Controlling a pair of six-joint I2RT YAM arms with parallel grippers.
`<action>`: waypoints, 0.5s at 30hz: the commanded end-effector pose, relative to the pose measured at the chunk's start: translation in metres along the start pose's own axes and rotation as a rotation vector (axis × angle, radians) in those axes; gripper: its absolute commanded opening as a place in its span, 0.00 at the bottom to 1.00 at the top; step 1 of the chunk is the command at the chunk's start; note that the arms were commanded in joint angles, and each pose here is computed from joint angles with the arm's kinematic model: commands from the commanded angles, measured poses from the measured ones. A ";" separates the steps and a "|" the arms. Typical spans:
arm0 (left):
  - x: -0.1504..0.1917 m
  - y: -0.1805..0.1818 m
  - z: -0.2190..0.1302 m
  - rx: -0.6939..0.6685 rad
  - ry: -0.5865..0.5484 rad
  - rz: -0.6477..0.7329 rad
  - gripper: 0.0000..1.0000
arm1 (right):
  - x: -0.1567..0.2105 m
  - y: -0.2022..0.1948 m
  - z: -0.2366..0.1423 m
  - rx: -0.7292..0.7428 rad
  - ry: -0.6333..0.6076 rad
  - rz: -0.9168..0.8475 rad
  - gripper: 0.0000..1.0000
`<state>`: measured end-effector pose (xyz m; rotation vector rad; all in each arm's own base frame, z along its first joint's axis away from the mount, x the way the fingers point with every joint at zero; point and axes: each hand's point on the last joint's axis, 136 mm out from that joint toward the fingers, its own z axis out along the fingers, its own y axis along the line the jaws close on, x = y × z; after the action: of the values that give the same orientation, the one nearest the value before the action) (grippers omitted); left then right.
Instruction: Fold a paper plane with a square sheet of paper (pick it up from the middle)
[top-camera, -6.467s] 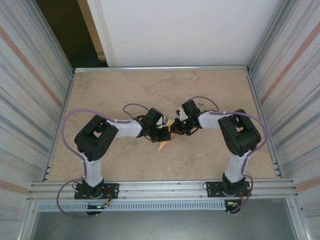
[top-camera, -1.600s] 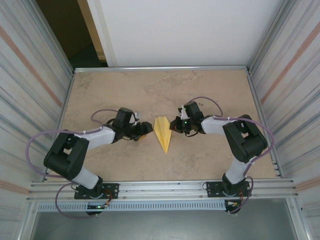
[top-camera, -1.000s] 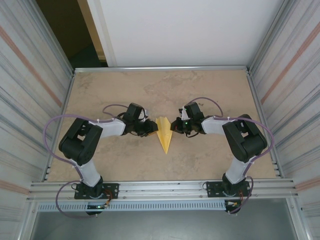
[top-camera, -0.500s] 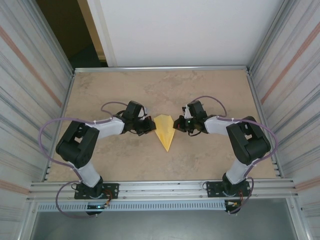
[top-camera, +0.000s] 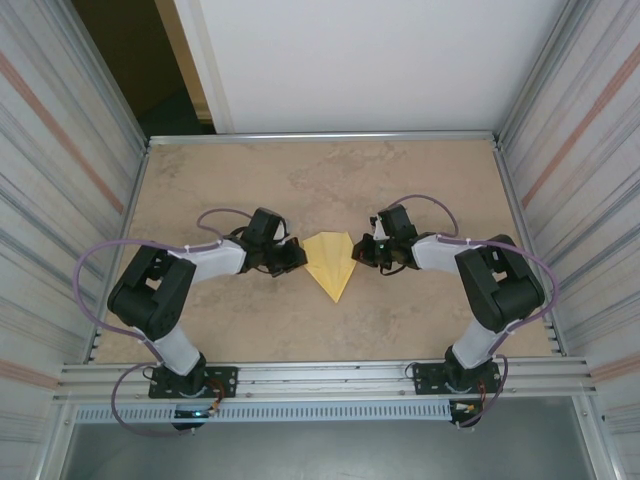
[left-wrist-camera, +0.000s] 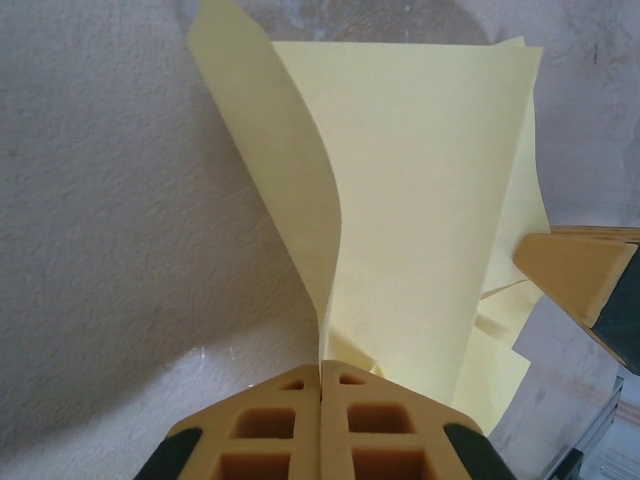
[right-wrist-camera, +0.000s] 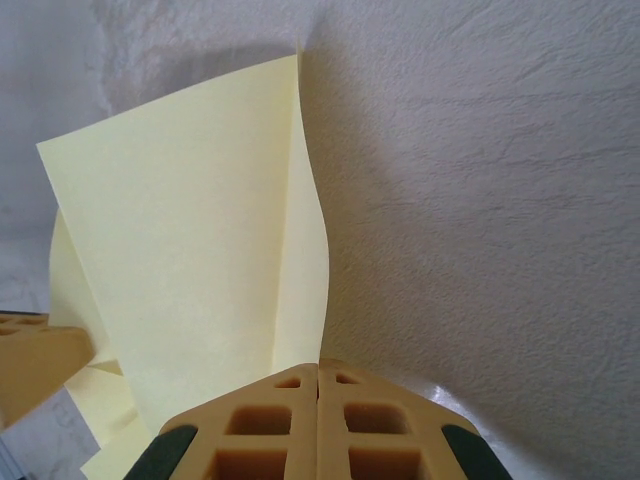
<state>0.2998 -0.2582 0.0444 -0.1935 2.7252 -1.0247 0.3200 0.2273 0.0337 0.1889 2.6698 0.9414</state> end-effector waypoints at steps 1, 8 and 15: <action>0.000 0.005 0.003 -0.001 -0.011 -0.007 0.01 | 0.006 -0.012 0.003 0.032 0.015 0.011 0.04; 0.000 -0.006 0.007 0.053 -0.001 0.024 0.02 | 0.001 0.012 -0.012 -0.030 -0.001 -0.037 0.30; 0.002 -0.007 0.006 0.059 0.005 0.030 0.02 | 0.019 0.032 -0.024 -0.015 0.008 -0.127 0.43</action>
<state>0.3048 -0.2653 0.0481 -0.1613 2.6794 -1.0789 0.3092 0.2386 0.0644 0.0819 2.6194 0.9655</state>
